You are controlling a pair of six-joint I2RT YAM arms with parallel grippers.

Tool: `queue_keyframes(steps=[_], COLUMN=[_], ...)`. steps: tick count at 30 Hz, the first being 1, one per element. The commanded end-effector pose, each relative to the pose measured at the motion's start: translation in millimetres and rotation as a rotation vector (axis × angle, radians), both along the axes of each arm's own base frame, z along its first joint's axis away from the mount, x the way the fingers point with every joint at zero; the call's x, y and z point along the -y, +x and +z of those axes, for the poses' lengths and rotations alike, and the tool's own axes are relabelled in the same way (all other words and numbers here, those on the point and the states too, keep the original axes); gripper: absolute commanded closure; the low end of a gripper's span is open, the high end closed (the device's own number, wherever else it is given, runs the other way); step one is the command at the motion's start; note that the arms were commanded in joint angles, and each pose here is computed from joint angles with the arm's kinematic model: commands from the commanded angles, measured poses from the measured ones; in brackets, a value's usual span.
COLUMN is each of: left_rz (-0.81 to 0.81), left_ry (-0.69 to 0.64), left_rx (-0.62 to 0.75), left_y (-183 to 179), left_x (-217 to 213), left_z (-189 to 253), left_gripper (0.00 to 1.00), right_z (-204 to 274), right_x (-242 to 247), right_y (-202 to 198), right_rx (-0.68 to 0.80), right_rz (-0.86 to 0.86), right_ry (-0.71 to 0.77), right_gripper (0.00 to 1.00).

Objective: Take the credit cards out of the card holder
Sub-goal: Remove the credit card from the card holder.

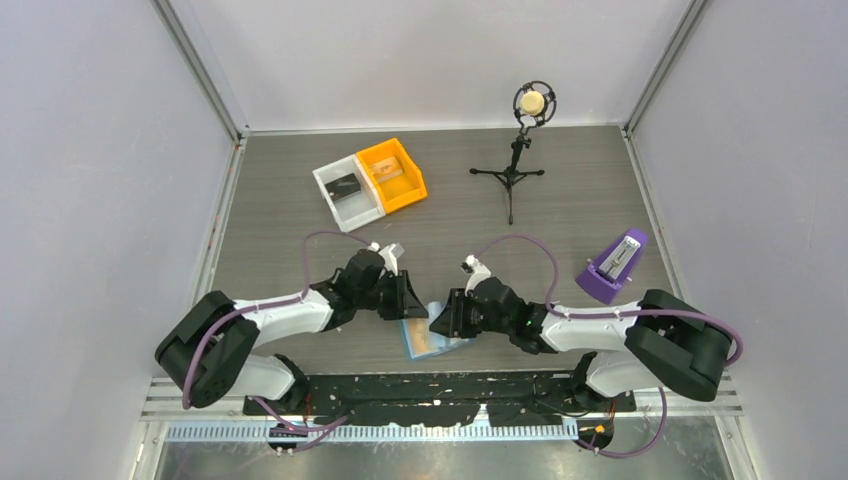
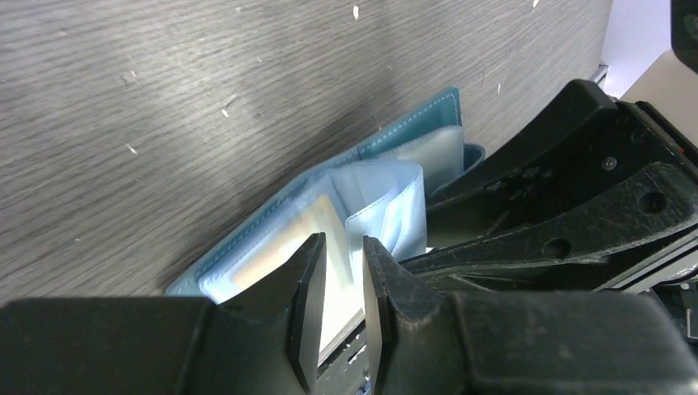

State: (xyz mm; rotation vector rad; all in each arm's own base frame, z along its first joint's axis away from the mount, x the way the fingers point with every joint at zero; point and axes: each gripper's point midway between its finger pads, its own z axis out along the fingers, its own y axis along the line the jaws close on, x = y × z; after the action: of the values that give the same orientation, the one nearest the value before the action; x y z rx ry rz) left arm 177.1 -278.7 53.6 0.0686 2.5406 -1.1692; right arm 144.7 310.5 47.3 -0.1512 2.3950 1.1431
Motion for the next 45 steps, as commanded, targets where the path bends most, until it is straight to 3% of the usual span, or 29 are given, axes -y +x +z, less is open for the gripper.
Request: queue_keyframes(steps=[1, 4, 10, 16, 22, 26, 33, 39, 45], left_rz=[-0.018, -0.053, -0.114, -0.157, -0.165, -0.152, -0.126, -0.063, 0.032], left_ry=[-0.061, -0.075, -0.178, -0.212, -0.198, -0.19, -0.137, -0.112, 0.009], left_rx=[0.066, 0.046, 0.04, 0.06, 0.045, 0.052, 0.095, 0.129, 0.138], left_y=[6.0, 1.1, -5.7, -8.2, -7.1, -2.6, 5.4, 16.6, 22.3], left_x=[17.7, 28.7, 57.4, 77.5, 85.3, 86.8, 79.5, 59.6, 15.8], left_z=[22.6, 19.9, 35.1, 52.0, 44.6, 42.6, 52.8, 67.4, 58.8], left_gripper=[0.75, 0.75, 0.75, 0.73, 0.72, 0.72, 0.7, 0.68, 0.69], right_z=[22.3, 21.9, 40.8, 46.7, 72.4, 87.5, 95.8, 90.5, 65.1], right_x=[-2.7, 5.2, 21.9, 53.1, 70.6, 66.5, 40.7, 14.9, -0.6], right_y=[11.9, 17.7, 27.8, 28.0, 24.3, 17.5, -1.1, -8.8, -8.4], right_rx=[0.077, 0.105, 0.184, 0.216, 0.281, 0.316, 0.297, 0.26, 0.208], right_rz=[-0.008, -0.025, -0.067, -0.118, -0.147, -0.113, 0.019, 0.072, 0.101], right_ry=[0.007, -0.054, -0.117, -0.215, -0.176, -0.092, 0.028, 0.078, 0.049], right_gripper=[0.58, 0.48, 0.38, 0.34, 0.33, 0.4, 0.6, 0.61, 0.61])
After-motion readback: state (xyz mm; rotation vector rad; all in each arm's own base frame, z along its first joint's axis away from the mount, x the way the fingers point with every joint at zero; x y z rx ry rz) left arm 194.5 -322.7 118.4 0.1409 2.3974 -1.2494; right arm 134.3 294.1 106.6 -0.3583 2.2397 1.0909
